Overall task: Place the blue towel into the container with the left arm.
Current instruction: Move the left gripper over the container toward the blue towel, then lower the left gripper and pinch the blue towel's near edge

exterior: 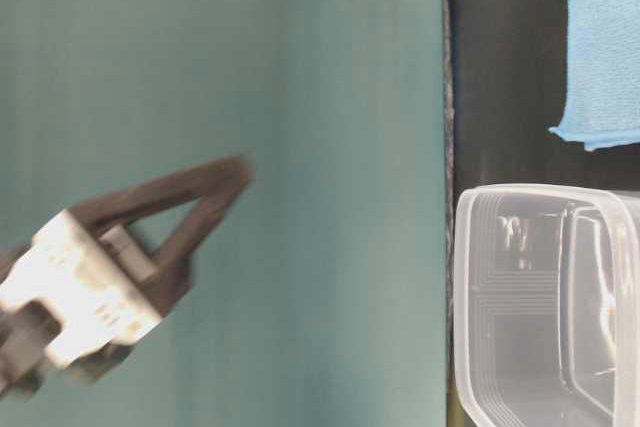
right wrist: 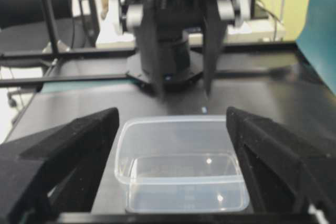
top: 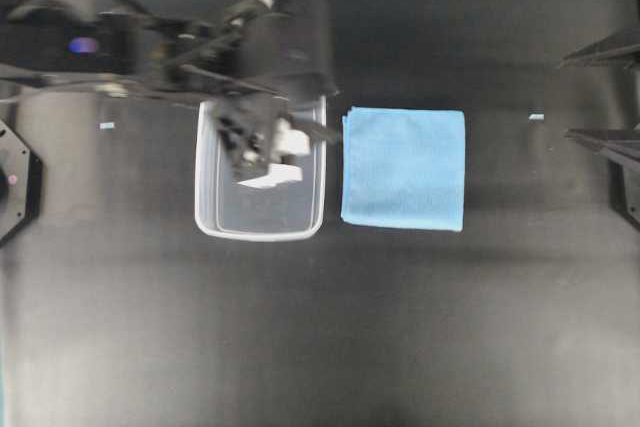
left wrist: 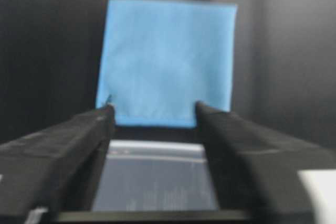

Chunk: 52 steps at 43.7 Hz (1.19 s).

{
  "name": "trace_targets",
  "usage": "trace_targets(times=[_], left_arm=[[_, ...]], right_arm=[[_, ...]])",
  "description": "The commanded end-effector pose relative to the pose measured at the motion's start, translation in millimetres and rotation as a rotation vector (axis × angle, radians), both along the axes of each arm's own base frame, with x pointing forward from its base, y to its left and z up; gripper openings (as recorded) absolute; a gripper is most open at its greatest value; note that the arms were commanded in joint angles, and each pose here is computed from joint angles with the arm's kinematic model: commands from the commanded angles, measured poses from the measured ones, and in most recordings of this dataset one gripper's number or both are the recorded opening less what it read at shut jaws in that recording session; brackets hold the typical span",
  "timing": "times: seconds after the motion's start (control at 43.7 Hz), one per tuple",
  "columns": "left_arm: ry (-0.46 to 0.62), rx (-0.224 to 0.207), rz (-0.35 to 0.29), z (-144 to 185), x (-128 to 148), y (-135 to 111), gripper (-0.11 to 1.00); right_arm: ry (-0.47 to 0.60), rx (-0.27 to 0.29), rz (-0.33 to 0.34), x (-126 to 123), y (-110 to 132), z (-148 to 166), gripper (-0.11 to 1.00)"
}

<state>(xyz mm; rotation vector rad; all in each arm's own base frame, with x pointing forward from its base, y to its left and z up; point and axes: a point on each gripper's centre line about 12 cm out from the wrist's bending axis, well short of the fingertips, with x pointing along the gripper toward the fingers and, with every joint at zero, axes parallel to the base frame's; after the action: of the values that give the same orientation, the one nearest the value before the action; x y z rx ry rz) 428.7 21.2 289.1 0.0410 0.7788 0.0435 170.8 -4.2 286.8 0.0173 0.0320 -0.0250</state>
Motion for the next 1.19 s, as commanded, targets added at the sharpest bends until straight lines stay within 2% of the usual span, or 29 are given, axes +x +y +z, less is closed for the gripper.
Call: trace_targets(times=[0.0,0.091,0.252,0.48,0.846,1.029,1.098,1.167], left_arm=[[0.026,0.018,-0.023,-4.6,23.8,-2.1,0.76],[0.08,0.04,-0.055,-25.3,43.7,-4.9,0.89],[0.176,0.067,-0.103,-63.5,72.7,-10.1,0.89],[0.267,0.09,-0.14,-118.0,101.4,-7.9,0.89],[0.369,0.095,-0.167,-186.8,112.8,-9.4,0.88],[0.384,0.09,-0.166,-195.8,112.5,-11.1,0.87],[0.393,0.092,-0.17,-197.1,111.1,-11.1,0.83],[0.398,0.093,-0.172,-196.2,110.1,-11.1,0.71]], right_arm=[[-0.012,0.004,-0.002,0.2,-0.3,3.7,0.78],[-0.017,0.003,-0.002,-0.1,-0.3,3.9,0.78],[-0.025,0.004,-0.003,-0.4,-0.5,4.9,0.78],[-0.031,0.004,-0.002,-0.4,-0.3,5.2,0.78],[-0.019,0.032,-0.004,-0.6,-0.6,0.0,0.78],[-0.012,0.035,-0.009,-0.8,-1.3,-2.7,0.78],[-0.009,0.038,-0.015,-0.9,-2.4,-4.4,0.78],[-0.009,0.038,-0.021,-0.9,-3.4,-4.4,0.78]])
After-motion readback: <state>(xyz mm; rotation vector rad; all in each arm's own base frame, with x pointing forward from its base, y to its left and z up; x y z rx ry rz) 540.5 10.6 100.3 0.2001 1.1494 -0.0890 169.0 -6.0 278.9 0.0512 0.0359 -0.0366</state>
